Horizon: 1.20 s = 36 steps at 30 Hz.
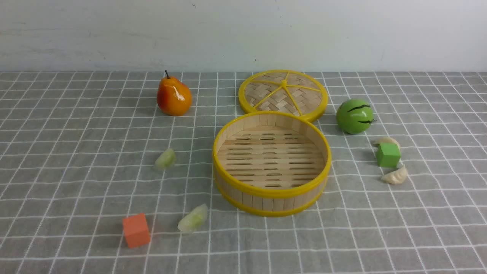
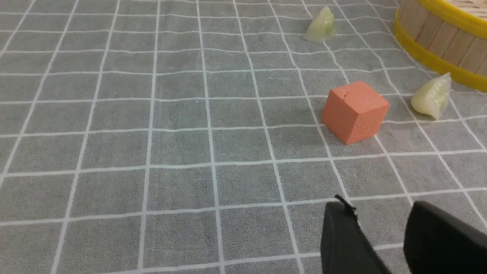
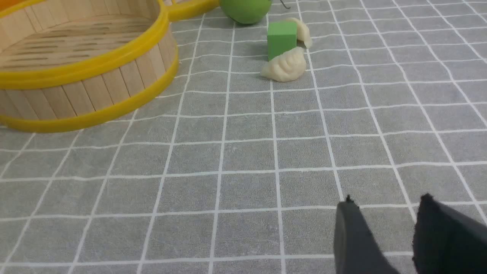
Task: Put the dumplings into the steamer on the table with the grey tablecloth.
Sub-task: 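Reach for and grasp a dumpling on the table with the left gripper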
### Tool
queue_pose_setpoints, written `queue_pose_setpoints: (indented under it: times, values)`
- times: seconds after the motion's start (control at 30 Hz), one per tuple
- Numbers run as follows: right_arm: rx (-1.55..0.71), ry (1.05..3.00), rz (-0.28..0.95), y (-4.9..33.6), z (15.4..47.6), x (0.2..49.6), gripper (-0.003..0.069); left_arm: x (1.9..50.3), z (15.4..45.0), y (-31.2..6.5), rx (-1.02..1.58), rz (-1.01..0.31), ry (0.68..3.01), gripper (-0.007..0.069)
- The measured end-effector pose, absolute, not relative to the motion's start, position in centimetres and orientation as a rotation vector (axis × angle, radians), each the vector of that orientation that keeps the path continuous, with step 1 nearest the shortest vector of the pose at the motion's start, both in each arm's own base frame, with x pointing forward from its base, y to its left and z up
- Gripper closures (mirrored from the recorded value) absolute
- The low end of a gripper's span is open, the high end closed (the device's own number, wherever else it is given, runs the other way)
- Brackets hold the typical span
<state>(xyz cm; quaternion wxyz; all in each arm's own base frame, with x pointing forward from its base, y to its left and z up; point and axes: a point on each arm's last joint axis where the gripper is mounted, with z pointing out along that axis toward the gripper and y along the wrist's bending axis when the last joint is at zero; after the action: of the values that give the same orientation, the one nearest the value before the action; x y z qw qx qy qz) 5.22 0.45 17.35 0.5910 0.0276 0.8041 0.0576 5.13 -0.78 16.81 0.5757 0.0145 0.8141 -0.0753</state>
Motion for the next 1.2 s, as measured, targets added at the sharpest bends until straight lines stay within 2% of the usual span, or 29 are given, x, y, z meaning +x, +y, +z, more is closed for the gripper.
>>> queue_pose_setpoints:
  times: [0.57, 0.7, 1.2]
  values:
    - [0.064, 1.871, 0.134, 0.45, 17.35, 5.22, 0.0419, 5.13, 16.81, -0.78, 0.035, -0.174, 1.906, 0.0388]
    - [0.064, 1.871, 0.134, 0.45, 17.35, 5.22, 0.0419, 5.16, 16.81, -0.64, 0.061, -0.134, 1.903, 0.0388]
    - [0.055, 1.863, 0.119, 0.39, 17.42, 5.24, 0.0419, 5.38, 17.54, -0.63, 0.068, -0.127, 1.817, 0.0388]
